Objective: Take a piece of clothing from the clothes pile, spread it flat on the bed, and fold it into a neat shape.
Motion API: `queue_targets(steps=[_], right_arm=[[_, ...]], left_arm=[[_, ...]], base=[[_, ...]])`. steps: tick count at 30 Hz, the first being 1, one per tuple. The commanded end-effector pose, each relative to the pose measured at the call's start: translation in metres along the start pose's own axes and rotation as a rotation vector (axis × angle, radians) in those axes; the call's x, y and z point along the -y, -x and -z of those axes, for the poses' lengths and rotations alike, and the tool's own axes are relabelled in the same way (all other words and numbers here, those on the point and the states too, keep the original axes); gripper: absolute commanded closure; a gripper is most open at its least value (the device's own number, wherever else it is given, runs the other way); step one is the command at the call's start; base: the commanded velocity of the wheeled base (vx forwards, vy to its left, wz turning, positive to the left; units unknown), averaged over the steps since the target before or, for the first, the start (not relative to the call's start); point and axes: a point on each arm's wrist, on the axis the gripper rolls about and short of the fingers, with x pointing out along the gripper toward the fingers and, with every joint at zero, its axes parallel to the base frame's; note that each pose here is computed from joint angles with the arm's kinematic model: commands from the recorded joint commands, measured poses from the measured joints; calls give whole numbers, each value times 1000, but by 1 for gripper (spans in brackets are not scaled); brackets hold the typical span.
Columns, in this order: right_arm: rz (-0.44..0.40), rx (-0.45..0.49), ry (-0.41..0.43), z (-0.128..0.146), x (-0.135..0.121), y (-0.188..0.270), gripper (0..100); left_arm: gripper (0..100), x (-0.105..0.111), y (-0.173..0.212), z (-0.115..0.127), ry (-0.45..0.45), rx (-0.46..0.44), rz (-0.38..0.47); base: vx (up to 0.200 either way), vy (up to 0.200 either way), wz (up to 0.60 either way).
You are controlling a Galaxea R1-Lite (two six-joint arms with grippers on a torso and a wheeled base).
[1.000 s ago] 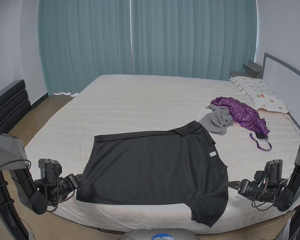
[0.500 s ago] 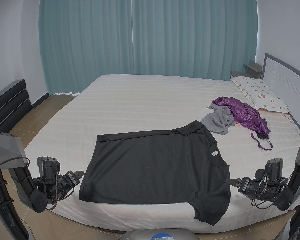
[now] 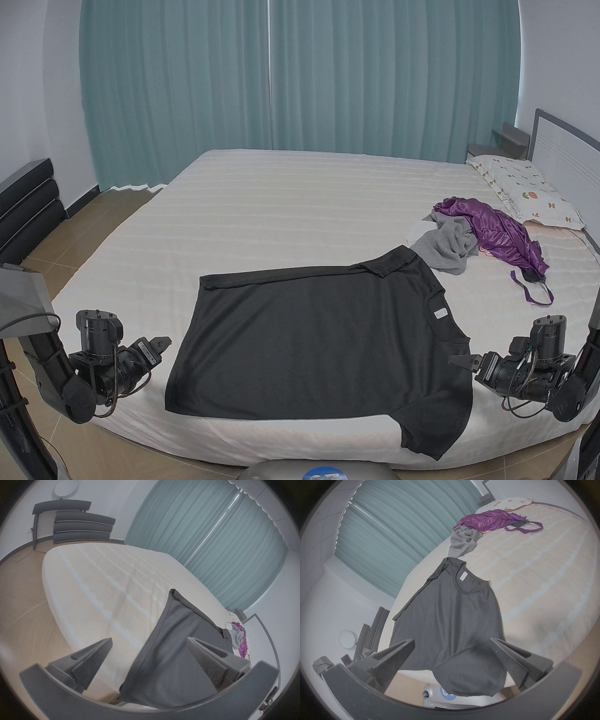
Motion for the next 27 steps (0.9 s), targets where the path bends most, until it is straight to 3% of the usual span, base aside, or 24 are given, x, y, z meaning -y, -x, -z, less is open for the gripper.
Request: queue_targets(steps=[1,7,15,17,21,27], right_arm=[[0,-3,0,0,0,-1,0],[0,-5,-1,1,0,-1,0],[-7,-2,-36,-1,-1,-3,0],[-25,4,-64,-2,-6,-4,0],[-34,2,-73,-2,-8,-4,0],[-63,-36,-103,2,-11,-7,0]], left_arm=[[0,2,-3,0,6,-1,4],[0,9,-15,-5,80,18,27],[0,30,-30,-15,76,32,115],[0,43,-56,-18,68,31,123],[0,57,-84,-27,60,-9,103],[0,80,-122,-38,53,-132,152]], base=[[200,0,0],[0,0,0],[0,0,0],[0,0,0],[0,0,0],[0,0,0]])
